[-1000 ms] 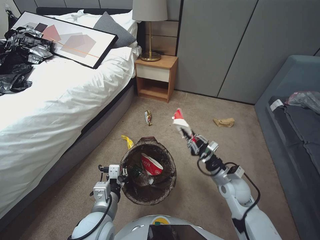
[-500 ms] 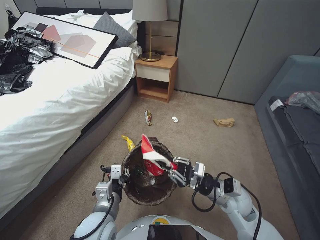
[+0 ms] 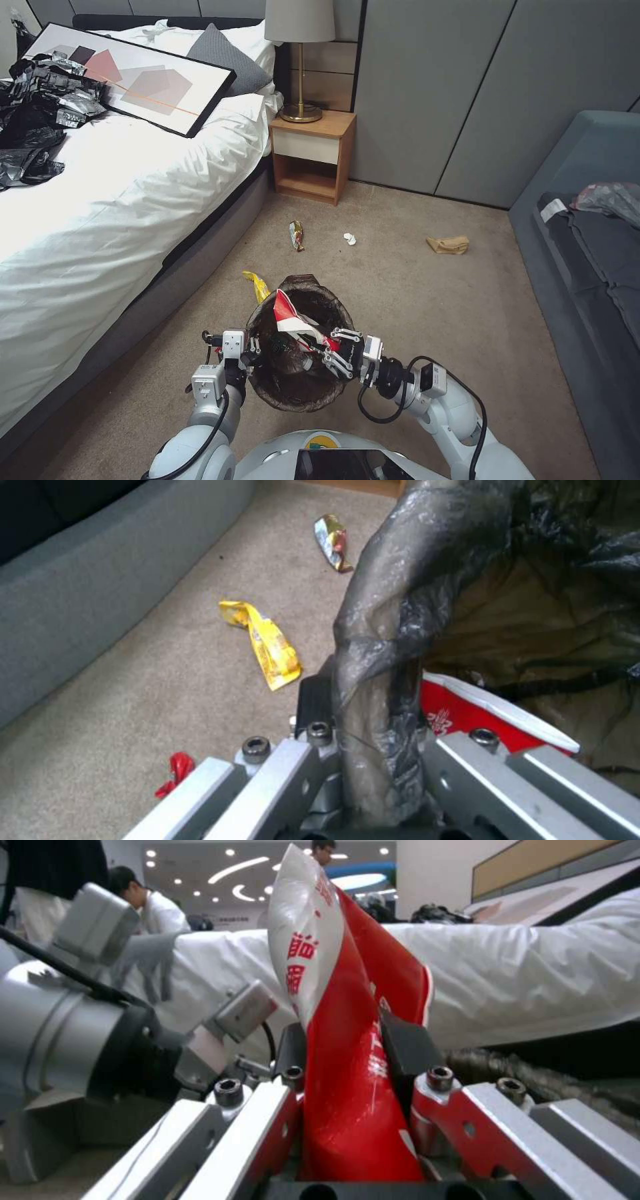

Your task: Pick up the trash bin, then pick up the garbage from the floor and place it into the trash bin.

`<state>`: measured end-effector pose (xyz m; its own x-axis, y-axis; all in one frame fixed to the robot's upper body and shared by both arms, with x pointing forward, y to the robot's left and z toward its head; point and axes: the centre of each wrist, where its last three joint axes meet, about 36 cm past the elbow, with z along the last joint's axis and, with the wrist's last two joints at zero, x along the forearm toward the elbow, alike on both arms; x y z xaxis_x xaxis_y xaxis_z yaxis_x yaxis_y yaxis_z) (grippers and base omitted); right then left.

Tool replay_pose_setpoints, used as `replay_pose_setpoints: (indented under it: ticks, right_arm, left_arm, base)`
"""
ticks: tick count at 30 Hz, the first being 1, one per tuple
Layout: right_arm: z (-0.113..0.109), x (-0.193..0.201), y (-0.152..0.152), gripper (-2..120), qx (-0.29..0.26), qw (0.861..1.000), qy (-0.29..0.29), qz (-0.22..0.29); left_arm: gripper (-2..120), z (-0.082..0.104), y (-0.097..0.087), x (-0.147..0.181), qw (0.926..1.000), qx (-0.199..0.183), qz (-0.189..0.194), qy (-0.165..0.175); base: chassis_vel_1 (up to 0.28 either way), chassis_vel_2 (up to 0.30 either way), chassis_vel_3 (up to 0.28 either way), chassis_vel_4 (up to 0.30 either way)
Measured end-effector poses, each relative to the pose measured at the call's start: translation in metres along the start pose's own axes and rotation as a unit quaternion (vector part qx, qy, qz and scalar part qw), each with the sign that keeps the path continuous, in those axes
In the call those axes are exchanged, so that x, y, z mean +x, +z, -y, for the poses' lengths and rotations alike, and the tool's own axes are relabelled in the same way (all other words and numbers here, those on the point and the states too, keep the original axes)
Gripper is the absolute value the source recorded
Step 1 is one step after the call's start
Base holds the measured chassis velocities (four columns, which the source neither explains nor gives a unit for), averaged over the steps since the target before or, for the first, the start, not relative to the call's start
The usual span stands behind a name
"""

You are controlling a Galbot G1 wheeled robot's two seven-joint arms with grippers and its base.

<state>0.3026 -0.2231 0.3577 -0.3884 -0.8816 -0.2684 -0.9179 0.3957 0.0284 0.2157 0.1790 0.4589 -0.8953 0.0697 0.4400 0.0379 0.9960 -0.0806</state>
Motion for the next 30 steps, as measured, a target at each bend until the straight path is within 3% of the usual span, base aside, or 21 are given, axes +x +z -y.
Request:
replay_pose_setpoints:
  ticks: [5,7,9,11,16,23,30]
  right_arm:
    - [0.0016,-0.0002,0.0068,34,0.002,1.0,0.009,-0.004]
    - [0.0019,0.0,0.0072,34,0.002,1.0,0.009,-0.005]
    - [0.0025,0.0004,0.0076,47,0.002,1.0,0.01,-0.006]
    - [0.0027,0.0003,0.0076,51,0.002,1.0,0.01,-0.006]
    - [0.0032,0.001,0.0089,74,0.003,1.0,0.012,-0.007]
    - [0.0043,0.003,0.0083,97,0.005,1.0,0.013,-0.009]
    - [0.0054,0.0033,0.0039,100,0.011,1.0,0.015,-0.007]
  left_arm:
    - [0,0.0001,-0.0007,0.0006,1.0,0.001,0.001,0.0]
    - [0,0.0,-0.0007,0.0007,1.0,0.001,0.001,0.0]
    - [0,-0.0002,-0.0006,0.001,1.0,0.001,0.0,0.0]
    - [0,-0.0003,-0.0006,0.001,1.0,0.001,0.0,0.0]
    - [0,-0.0004,-0.0009,0.0008,1.0,0.002,0.001,-0.001]
    - [0,-0.0005,-0.0012,0.0005,1.0,0.002,0.001,-0.001]
    - [0,-0.0008,-0.0016,0.0002,1.0,0.001,0.001,-0.001]
  base:
    - [0.0,0.0,0.0,0.0]
    - [0.0,0.0,0.0,0.0]
    - [0.0,0.0,0.0,0.0]
    - [0.0,0.0,0.0,0.0]
    - [0.0,0.0,0.0,0.0]
    - [0.0,0.0,0.0,0.0]
    - [0.0,0.0,0.0,0.0]
